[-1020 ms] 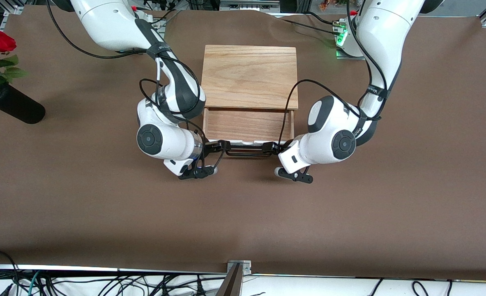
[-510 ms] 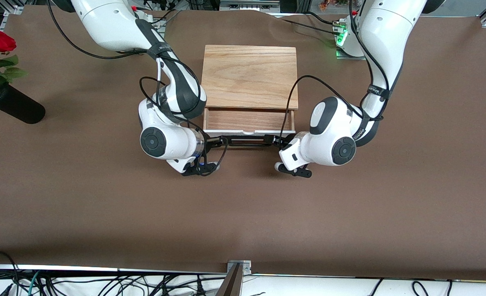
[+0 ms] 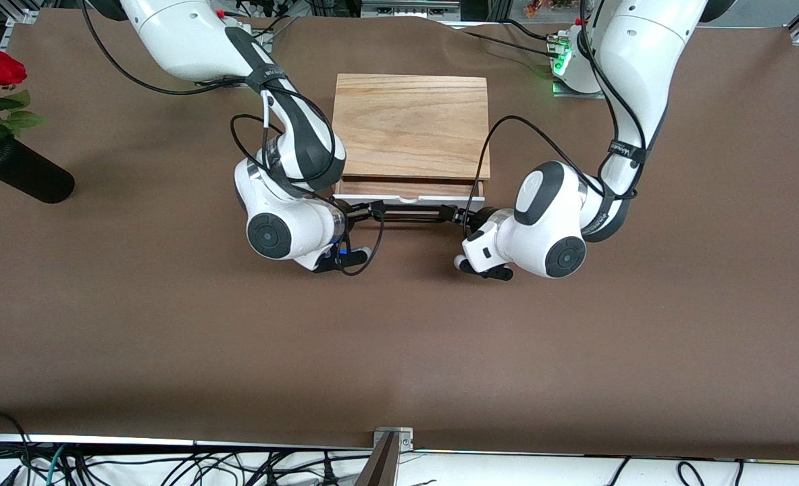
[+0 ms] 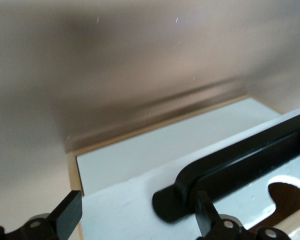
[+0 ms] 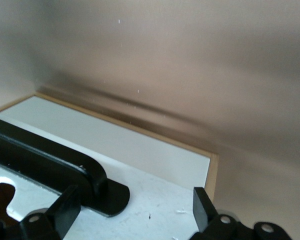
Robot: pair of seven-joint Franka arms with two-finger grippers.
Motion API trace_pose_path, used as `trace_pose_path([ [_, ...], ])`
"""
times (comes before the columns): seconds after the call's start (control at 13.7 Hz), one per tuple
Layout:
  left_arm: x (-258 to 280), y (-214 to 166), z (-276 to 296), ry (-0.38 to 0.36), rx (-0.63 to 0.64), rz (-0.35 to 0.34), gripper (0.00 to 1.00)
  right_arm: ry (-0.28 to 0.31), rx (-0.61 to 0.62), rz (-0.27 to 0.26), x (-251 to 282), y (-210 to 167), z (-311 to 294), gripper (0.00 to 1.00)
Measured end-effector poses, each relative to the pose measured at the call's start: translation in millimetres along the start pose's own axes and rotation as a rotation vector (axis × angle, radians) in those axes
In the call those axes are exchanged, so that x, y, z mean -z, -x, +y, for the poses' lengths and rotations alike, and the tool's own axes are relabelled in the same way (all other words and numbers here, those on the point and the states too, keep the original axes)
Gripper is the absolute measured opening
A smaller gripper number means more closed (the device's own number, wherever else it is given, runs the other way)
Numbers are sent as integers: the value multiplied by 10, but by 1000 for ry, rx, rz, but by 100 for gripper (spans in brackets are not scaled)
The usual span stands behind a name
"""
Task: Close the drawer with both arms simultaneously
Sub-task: 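Push the drawer front into the wooden box with both grippers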
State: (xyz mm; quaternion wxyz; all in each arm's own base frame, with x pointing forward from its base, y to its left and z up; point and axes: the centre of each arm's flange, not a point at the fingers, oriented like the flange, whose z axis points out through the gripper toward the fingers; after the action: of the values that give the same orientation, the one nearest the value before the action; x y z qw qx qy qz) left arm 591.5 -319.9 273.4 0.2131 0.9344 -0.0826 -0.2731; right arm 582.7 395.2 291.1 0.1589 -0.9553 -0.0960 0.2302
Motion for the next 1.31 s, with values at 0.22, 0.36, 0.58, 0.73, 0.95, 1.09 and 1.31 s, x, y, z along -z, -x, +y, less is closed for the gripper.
trace_pose_path([
  [0.22,-30,47,-18,-3,2,-45,100,-1,2,-43,-43,52,-18,100],
  [0.36,-45,68,-21,-4,2,-63,100,-1,6,-54,-61,70,-41,100],
  [0.58,-86,111,-34,-7,3,-107,100,-2,17,-69,-94,103,-97,100],
  [0.73,-115,129,-40,-8,4,-129,100,-2,22,-78,-120,123,-132,100],
  [0.95,-141,147,-47,-10,6,-147,100,0,30,-89,-173,145,-178,100],
  [1.09,-156,159,-52,-10,6,-159,100,2,30,-99,-201,154,-182,100],
  [1.31,-167,170,-56,-11,7,-169,100,2,35,-112,-236,172,-204,100],
])
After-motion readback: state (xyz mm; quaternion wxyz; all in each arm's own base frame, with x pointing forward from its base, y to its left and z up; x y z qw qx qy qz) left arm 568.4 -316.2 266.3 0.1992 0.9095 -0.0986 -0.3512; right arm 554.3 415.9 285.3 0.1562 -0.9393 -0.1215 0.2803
